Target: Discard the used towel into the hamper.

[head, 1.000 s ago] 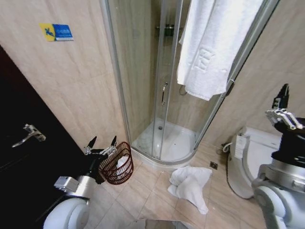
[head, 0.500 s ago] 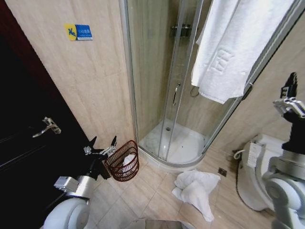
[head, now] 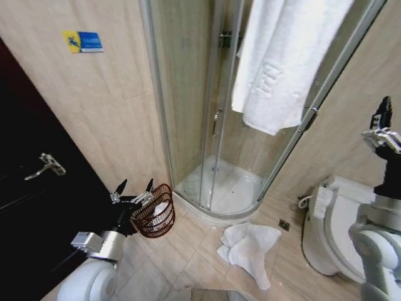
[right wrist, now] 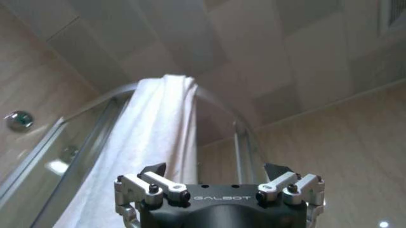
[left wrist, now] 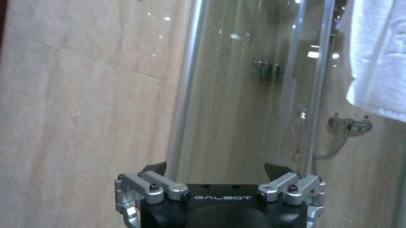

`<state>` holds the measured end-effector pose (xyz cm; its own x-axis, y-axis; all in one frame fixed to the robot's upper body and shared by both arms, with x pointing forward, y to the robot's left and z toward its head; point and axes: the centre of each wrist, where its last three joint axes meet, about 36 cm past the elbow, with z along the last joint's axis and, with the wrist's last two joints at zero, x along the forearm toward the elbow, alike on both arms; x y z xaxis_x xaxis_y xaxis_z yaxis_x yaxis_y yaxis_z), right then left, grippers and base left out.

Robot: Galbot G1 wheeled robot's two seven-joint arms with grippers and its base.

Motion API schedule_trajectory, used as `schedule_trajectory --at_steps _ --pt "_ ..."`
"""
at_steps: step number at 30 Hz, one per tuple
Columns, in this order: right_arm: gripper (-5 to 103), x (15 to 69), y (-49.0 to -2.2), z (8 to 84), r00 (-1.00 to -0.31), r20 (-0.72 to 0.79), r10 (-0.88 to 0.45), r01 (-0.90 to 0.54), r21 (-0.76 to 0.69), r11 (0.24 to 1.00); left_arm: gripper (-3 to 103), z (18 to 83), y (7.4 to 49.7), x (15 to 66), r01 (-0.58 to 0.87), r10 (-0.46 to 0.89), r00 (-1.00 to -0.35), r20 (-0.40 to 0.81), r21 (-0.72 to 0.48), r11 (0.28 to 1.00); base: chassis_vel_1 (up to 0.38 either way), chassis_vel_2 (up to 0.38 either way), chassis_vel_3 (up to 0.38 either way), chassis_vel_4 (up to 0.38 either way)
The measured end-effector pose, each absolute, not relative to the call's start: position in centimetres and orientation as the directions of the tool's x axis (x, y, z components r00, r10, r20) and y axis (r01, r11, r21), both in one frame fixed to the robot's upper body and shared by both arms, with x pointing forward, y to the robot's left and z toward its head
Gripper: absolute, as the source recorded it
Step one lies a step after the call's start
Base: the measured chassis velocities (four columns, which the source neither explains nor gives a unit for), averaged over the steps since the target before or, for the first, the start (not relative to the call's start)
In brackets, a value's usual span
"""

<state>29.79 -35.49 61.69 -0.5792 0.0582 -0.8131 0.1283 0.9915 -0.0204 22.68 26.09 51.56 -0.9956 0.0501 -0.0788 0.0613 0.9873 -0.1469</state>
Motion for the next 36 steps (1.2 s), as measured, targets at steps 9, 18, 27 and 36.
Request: schedule_trajectory --at_steps 9,18,27,36 --pt "100 30.9 -37.3 62.6 -0.556 -0.830 0.044 0.105 -0.018 0.994 100 51.6 26.1 22.7 0.061 0.050 -0.996 -0.079 -0.146 0.987 0.014 -0.001 -0.003 0.000" --pt "100 33.9 -40.6 65.9 -0.523 -0.851 0.040 0.107 -0.019 0.994 100 51.6 26.1 22.7 0.061 0.050 -0.996 -0.079 -0.146 0.987 0.055 0.043 0.039 0.041" --pt "100 40.0 -41.6 69.8 -0.507 -0.862 0.028 0.063 -0.004 0.998 100 51.6 26.1 22.7 0.061 0.050 -0.996 -0.079 -0.147 0.987 0.062 0.088 0.094 0.091" --pt "100 44.7 -43.7 73.4 -0.468 -0.881 0.065 0.086 0.027 0.996 100 51.6 26.1 22.7 0.061 0.050 -0.996 -0.079 -0.147 0.987 0.120 0.122 0.118 0.113"
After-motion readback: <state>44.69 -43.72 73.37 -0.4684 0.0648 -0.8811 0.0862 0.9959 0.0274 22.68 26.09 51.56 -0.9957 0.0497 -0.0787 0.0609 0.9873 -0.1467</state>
